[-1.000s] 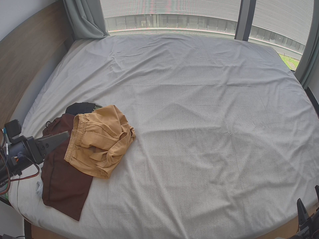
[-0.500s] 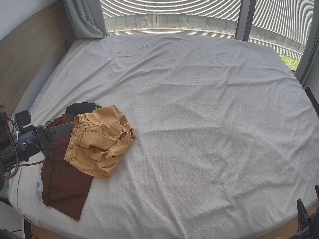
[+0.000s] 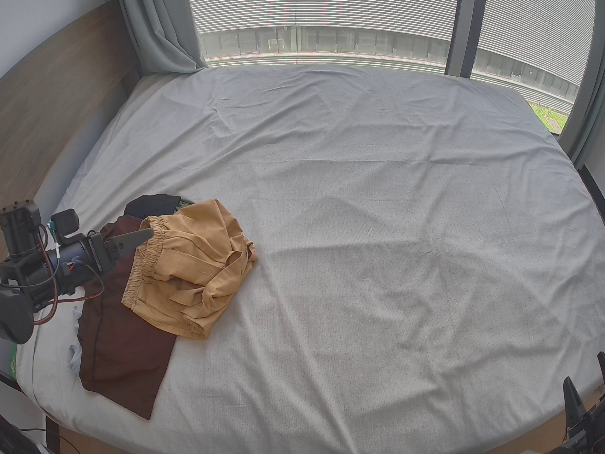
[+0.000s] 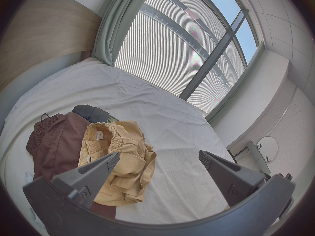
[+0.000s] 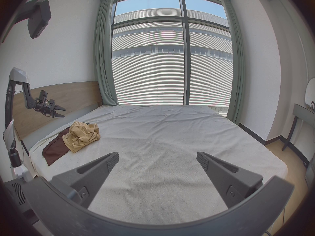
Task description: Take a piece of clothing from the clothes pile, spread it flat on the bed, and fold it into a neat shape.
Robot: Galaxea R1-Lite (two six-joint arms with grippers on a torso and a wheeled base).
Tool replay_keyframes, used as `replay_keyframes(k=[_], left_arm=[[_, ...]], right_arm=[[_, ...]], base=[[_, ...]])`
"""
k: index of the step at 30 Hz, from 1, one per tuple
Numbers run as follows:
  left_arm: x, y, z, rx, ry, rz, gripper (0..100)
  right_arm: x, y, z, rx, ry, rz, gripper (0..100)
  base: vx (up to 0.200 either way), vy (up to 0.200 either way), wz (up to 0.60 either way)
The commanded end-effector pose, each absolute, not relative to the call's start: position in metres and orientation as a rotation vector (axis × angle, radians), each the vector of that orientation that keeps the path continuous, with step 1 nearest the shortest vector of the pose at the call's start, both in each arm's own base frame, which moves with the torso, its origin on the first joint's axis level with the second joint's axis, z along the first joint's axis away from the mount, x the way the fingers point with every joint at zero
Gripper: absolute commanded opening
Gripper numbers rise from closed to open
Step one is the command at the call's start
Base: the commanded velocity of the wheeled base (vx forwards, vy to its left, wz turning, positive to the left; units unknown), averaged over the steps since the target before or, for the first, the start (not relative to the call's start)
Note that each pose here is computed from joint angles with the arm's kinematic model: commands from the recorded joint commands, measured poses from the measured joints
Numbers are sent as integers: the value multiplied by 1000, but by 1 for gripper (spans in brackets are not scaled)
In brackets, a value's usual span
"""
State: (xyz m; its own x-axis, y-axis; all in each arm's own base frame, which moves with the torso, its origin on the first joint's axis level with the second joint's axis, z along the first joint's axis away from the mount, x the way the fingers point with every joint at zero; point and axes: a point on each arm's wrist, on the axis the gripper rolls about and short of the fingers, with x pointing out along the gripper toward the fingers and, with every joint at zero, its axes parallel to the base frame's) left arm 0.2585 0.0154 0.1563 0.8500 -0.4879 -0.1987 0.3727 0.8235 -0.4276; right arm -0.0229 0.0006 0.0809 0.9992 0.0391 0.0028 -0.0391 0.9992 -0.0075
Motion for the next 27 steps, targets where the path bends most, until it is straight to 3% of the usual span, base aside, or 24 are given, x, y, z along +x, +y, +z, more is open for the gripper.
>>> replay_keyframes(k=[1, 27], left_arm=[[280, 21, 137, -404, 346, -448, 100], [343, 32, 102, -368, 350, -446, 100]], right_arm=[[-23, 1, 76, -8, -3, 40, 100], [-23, 1, 76, -8, -3, 40, 100]], base=[[0, 0, 0], [0, 0, 0]])
